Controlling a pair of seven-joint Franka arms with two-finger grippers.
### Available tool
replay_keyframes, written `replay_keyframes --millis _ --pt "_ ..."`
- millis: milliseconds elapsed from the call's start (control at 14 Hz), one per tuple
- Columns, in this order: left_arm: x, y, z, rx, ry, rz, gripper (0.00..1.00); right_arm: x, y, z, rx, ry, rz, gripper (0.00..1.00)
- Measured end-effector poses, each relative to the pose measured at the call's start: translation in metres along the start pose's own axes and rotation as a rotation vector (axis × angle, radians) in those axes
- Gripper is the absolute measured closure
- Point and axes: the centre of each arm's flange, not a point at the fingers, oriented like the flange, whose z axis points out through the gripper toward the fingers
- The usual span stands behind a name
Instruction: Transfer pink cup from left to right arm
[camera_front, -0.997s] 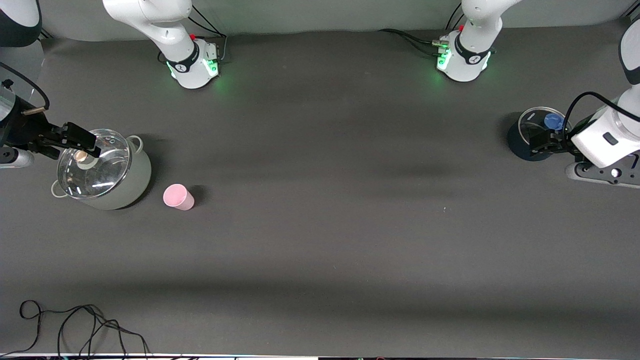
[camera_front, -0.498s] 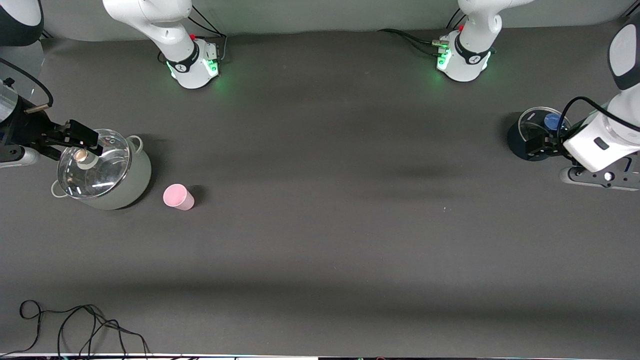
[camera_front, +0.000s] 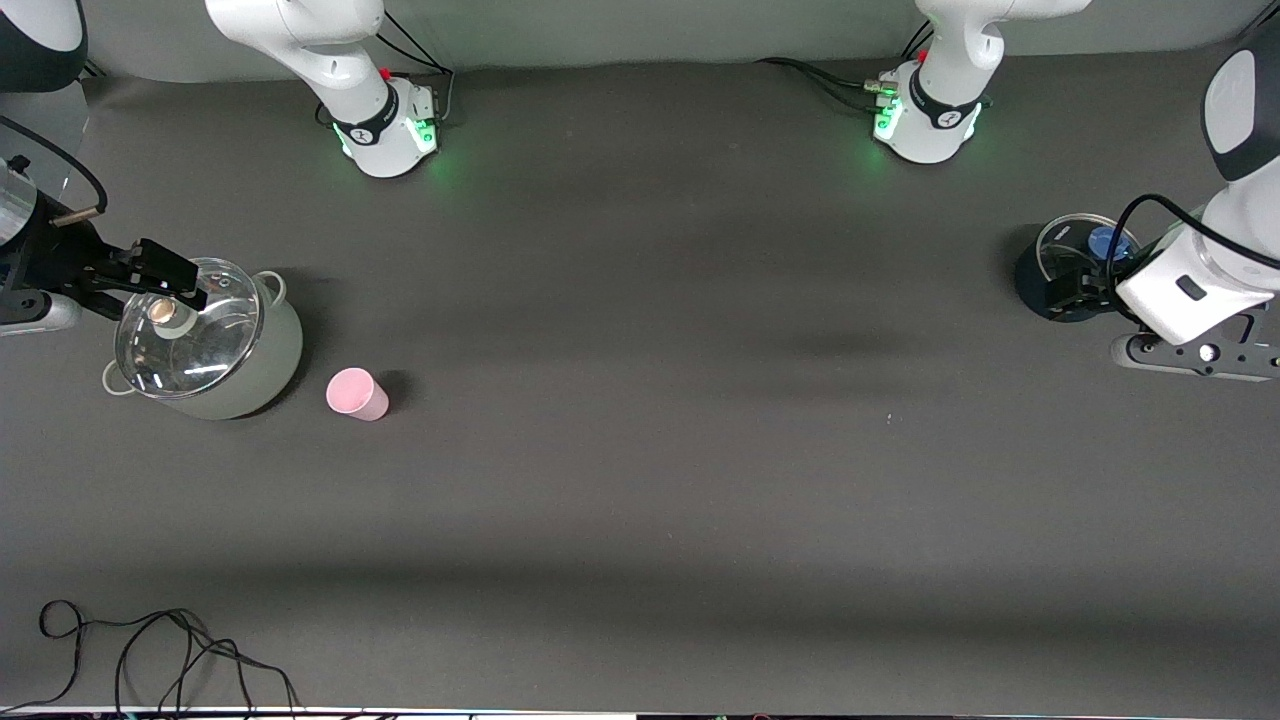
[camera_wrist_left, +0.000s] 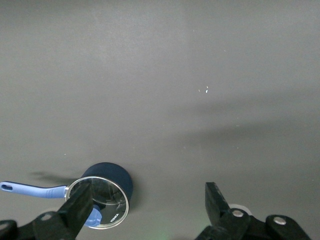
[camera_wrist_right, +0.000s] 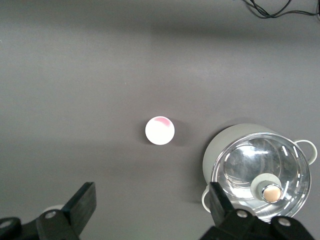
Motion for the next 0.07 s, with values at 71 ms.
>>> replay_keyframes --millis 71 --pt "0.0001 0.0001 -0.0006 -0.005 0.003 -0.001 0.0 -0.0001 0.0 0.0001 0.0 -0.001 0.0 0.0"
